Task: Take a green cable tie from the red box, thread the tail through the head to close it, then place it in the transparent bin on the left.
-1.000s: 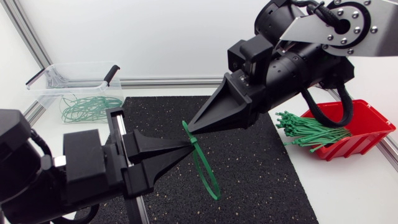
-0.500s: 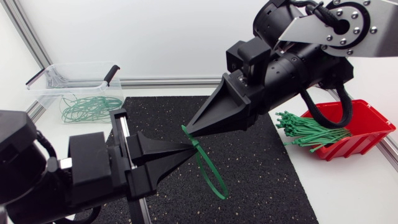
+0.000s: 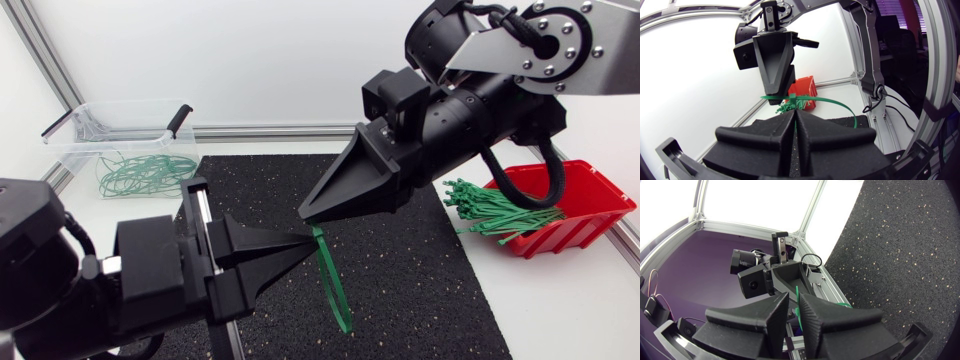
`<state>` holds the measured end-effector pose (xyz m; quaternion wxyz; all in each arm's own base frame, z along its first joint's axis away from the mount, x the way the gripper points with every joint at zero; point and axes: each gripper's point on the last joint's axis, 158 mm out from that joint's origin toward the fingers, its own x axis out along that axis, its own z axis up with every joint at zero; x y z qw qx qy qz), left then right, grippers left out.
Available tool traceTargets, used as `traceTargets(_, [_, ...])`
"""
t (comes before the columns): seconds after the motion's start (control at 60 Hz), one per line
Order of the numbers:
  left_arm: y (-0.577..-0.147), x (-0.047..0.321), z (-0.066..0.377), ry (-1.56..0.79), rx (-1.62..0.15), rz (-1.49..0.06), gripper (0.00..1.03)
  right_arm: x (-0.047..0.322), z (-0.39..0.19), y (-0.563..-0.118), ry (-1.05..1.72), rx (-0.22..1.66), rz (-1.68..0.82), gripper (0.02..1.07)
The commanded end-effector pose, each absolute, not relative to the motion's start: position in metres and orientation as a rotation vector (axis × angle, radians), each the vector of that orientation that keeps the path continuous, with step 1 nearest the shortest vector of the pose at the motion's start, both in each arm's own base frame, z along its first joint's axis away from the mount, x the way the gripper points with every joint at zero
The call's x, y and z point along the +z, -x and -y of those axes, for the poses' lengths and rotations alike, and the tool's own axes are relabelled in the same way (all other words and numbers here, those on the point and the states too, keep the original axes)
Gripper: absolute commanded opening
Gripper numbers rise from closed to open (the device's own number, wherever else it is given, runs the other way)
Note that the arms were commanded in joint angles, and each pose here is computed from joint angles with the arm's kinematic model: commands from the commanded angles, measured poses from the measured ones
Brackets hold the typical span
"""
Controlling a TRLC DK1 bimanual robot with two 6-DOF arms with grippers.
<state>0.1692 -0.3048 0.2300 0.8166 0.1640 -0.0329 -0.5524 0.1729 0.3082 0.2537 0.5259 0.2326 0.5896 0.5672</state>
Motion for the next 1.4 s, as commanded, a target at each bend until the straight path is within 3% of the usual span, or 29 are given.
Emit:
traceTargets(0.0, [-0.167, 0.234, 0.309, -0.361, -1.192, 0.087, 0.04, 0.247, -0.308, -0.169, -0.550, 1.355, -1.421, 0.24])
traceTargets(0.05, [-0.166, 0.235, 0.309, -0.361, -1.193, 0.089, 0.04, 0.246, -0.307, -0.170, -0.547, 1.349, -1.422, 0.21])
traceTargets(0.117, [-0.166, 0.235, 0.310, -0.361, -1.193, 0.089, 0.04, 0.245, -0.307, -0.170, -0.536, 1.344, -1.411, 0.07])
traceTargets(0.383, [-0.163, 0.237, 0.313, -0.362, -1.194, 0.095, 0.04, 0.244, -0.302, -0.171, -0.535, 1.324, -1.399, 0.08])
traceTargets(0.783, [-0.140, 0.241, 0.333, -0.371, -1.226, 0.113, 0.04, 0.241, -0.303, -0.214, -0.620, 1.243, -1.392, 0.08])
traceTargets(1.167, [-0.147, 0.240, 0.330, -0.381, -1.192, 0.103, 0.04, 0.249, -0.302, -0.185, -0.582, 1.283, -1.390, 0.08])
traceTargets(1.2, [-0.154, 0.240, 0.326, -0.382, -1.171, 0.097, 0.04, 0.252, -0.300, -0.180, -0.574, 1.294, -1.380, 0.13])
traceTargets(1.283, [-0.176, 0.238, 0.313, -0.388, -1.115, 0.068, 0.04, 0.255, -0.296, -0.167, -0.558, 1.309, -1.373, 0.54])
traceTargets(1.383, [-0.198, 0.239, 0.296, -0.364, -1.074, 0.023, 0.04, 0.248, -0.289, -0.169, -0.543, 1.286, -1.361, 0.82])
